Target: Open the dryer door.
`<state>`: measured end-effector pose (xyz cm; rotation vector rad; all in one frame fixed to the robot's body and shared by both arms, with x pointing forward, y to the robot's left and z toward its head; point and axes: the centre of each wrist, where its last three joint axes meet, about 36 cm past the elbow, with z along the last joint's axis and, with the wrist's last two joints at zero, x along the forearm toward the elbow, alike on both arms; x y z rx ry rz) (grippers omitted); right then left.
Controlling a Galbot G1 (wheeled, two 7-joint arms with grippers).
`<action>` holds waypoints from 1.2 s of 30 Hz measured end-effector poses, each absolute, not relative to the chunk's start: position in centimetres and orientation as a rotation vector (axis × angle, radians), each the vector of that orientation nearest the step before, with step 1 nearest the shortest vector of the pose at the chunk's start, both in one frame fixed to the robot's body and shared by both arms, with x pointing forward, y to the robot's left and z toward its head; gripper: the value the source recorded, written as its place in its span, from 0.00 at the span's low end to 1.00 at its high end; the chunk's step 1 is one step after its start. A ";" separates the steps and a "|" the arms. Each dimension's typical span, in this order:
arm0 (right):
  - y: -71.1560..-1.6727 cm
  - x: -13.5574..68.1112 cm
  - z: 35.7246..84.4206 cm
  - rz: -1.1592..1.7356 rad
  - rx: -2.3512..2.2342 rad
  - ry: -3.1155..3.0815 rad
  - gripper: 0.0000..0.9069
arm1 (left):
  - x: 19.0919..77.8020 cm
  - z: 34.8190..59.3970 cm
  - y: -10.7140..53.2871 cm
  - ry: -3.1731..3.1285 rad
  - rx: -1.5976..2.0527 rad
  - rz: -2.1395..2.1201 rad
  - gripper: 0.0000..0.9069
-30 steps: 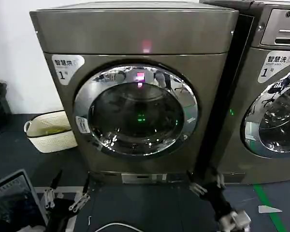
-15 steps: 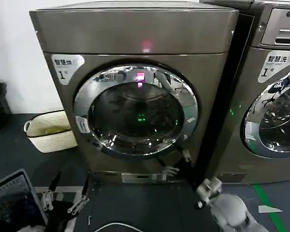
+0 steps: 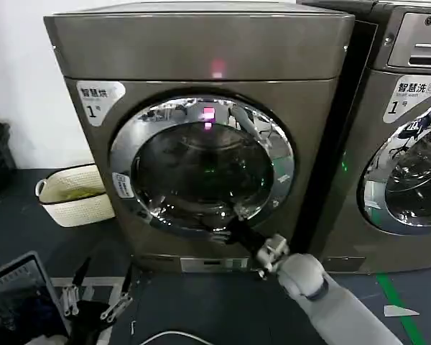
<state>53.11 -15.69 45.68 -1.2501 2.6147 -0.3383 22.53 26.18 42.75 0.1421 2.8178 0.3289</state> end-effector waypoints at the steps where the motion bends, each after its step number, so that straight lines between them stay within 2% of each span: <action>1: -15.3 53.4 45.7 -0.340 -1.257 2.610 1.00 | 22.5 42.8 26.2 2.816 0.140 0.331 1.00; 21: -5.9 57.5 46.4 -0.323 -1.368 2.540 1.00 | 22.1 43.1 26.7 2.805 0.107 0.352 1.00; 36: -1.7 59.0 46.5 -0.318 -1.408 2.521 1.00 | 21.9 43.4 27.3 2.795 0.085 0.375 1.00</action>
